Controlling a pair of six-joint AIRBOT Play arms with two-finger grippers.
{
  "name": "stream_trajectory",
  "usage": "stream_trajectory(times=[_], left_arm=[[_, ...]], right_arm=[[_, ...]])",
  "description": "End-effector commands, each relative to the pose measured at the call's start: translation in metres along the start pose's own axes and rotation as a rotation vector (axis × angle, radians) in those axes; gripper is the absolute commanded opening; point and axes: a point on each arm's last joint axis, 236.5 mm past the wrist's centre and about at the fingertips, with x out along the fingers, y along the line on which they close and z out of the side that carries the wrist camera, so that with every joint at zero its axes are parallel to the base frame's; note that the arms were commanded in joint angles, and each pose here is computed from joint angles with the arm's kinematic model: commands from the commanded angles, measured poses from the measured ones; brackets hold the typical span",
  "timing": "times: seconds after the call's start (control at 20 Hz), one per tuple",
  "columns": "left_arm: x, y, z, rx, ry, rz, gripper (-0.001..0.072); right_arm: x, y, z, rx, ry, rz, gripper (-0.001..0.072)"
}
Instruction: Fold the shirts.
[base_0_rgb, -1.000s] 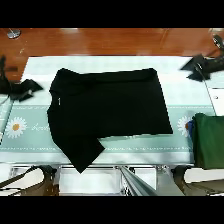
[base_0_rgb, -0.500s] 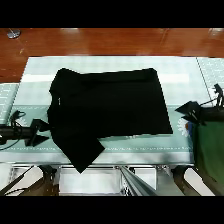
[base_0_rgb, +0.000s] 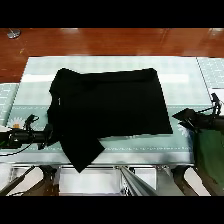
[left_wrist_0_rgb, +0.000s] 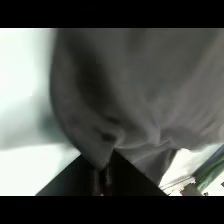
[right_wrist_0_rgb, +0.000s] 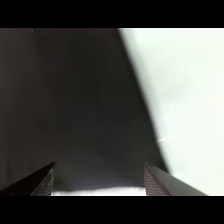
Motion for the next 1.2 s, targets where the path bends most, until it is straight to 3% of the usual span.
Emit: stream_trajectory(times=[0.0, 0.2, 0.5, 0.75, 0.8, 0.9, 1.15], left_arm=[[0.001, -0.016, 0.000, 0.072, 0.002, -0.047, 0.0023], [-0.003, -0.042, 0.012, 0.093, -0.054, -0.153, 0.0023], [-0.005, -0.051, 0.016, 0.108, -0.074, -0.192, 0.0023], [-0.005, -0.051, 0.017, 0.125, -0.077, -0.191, 0.0023], [-0.005, -0.052, 0.017, 0.132, -0.077, -0.191, 0.0023], [-0.007, -0.057, 0.020, 0.137, -0.088, -0.208, 0.0023], [-0.098, -0.171, 0.067, 0.326, -0.337, -0.461, 0.0023]], right_arm=[[-0.011, -0.035, 0.016, 0.110, -0.076, -0.092, 0.0627], [-0.008, -0.068, -0.008, 0.176, -0.003, -0.210, 0.0626], [0.043, -0.049, -0.047, 0.175, 0.242, -0.120, 0.0626], [0.079, -0.002, -0.032, 0.157, 0.266, 0.033, 0.0615], [0.084, 0.007, -0.027, 0.136, 0.268, 0.044, 0.0557], [0.089, 0.028, -0.019, 0.037, 0.270, 0.057, 0.0036], [0.036, 0.140, 0.062, -0.253, 0.127, 0.159, 0.0030]])
